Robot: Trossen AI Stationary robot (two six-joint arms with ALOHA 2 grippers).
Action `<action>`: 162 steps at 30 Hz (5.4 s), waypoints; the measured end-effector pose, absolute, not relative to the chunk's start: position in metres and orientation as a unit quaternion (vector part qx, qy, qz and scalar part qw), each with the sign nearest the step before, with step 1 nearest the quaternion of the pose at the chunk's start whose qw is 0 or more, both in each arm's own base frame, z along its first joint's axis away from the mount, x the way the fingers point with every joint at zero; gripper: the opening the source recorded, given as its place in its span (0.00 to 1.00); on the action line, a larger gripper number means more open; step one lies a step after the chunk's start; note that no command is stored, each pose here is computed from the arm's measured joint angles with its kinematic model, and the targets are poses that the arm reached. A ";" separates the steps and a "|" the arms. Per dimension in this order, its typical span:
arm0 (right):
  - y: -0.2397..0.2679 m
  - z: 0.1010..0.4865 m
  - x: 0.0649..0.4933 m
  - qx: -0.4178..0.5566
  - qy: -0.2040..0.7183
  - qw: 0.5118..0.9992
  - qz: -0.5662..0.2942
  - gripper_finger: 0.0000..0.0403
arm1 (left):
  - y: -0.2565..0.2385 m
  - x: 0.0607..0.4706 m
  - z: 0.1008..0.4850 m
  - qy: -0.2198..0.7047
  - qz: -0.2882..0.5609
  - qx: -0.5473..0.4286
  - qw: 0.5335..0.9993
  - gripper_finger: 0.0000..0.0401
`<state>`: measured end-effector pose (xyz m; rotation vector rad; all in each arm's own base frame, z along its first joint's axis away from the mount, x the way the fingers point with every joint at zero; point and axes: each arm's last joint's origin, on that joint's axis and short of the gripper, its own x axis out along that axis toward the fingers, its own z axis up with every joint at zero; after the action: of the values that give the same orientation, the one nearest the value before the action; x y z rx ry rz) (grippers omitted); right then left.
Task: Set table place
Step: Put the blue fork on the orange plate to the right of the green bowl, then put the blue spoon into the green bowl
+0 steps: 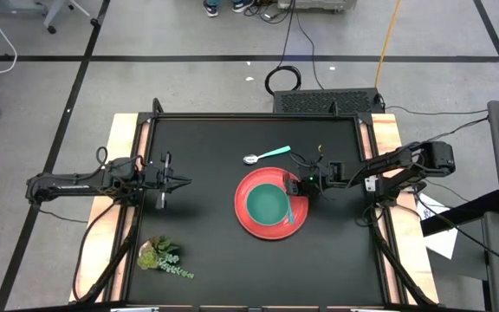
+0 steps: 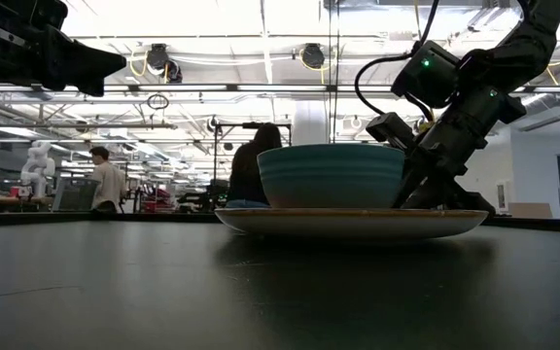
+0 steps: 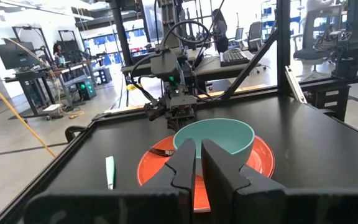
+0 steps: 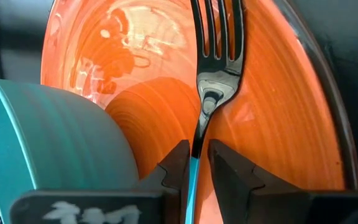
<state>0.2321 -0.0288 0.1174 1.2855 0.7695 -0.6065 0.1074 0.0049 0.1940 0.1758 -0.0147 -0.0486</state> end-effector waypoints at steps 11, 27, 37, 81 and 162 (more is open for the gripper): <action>-0.028 0.125 0.227 0.566 0.348 0.698 -0.267 0.14 | 0.005 0.107 0.194 -0.008 -0.024 0.088 0.996 0.08; -0.028 0.124 0.225 0.564 0.356 0.694 -0.272 0.14 | 0.005 0.107 0.194 -0.008 -0.024 0.088 0.996 0.08; -0.028 0.124 0.225 0.560 0.359 0.695 -0.272 0.24 | 0.005 0.107 0.194 -0.008 -0.024 0.088 0.996 0.08; -0.022 0.181 0.213 0.248 0.296 0.915 -0.116 0.00 | 0.005 0.107 0.194 -0.007 -0.024 0.086 0.996 0.08; -0.003 0.206 0.119 -0.033 -0.021 0.999 0.010 0.00 | 0.006 0.107 0.193 -0.001 0.002 0.073 0.997 0.08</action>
<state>0.1194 -0.0025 0.2060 -0.0670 -0.0420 0.0200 0.1075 0.0064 0.1930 0.1456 -0.0011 0.0039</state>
